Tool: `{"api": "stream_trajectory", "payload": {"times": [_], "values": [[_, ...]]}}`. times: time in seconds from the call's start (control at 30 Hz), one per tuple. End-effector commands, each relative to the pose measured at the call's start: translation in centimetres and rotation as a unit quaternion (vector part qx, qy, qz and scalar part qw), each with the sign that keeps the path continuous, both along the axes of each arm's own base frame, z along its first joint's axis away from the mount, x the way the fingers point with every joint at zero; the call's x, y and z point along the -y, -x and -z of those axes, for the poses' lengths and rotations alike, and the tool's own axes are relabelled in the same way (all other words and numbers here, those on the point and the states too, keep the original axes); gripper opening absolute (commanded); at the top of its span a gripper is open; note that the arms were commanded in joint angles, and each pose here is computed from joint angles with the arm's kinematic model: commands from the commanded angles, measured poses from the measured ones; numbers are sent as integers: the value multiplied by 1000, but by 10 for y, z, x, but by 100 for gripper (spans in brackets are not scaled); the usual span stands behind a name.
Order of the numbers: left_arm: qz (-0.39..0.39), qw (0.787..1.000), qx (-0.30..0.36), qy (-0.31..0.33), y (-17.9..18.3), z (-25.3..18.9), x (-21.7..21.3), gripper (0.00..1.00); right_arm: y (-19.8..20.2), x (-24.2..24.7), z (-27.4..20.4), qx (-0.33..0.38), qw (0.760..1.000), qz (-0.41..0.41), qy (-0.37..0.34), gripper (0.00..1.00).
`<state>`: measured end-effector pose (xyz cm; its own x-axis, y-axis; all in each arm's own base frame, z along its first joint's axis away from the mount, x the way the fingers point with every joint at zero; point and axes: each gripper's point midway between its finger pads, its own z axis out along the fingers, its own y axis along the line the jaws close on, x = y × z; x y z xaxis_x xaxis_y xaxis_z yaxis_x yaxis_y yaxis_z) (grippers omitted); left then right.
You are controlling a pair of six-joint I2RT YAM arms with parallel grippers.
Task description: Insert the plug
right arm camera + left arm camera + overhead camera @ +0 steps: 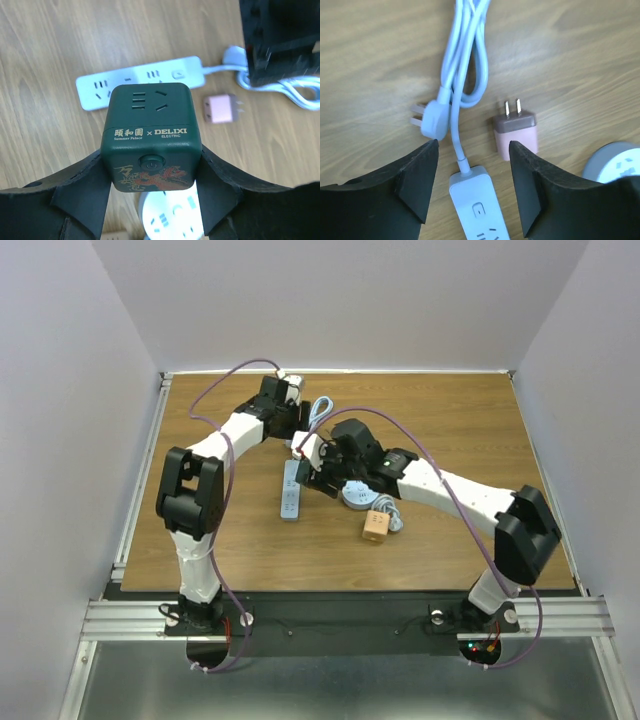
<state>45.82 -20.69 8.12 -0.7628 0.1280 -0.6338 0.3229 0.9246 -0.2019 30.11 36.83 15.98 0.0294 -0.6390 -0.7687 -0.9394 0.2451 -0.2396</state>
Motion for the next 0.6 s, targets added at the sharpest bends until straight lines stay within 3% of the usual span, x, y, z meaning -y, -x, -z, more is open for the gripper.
{"api": "stream_trajectory", "payload": {"times": [0.0, 0.27, 0.57], "values": [[-37, 996, 77, 40, -10, -65, -3, 70, -5, 22, -20, 30, 998, 50, -3, 0], [-97, 991, 86, -17, 18, -57, -22, 75, -17, 62, -23, 37, 986, 164, 18, 1], [-97, 993, 71, -20, 72, -44, -15, 79, -36, 85, -38, 15, 971, 238, -24, 0]]}}
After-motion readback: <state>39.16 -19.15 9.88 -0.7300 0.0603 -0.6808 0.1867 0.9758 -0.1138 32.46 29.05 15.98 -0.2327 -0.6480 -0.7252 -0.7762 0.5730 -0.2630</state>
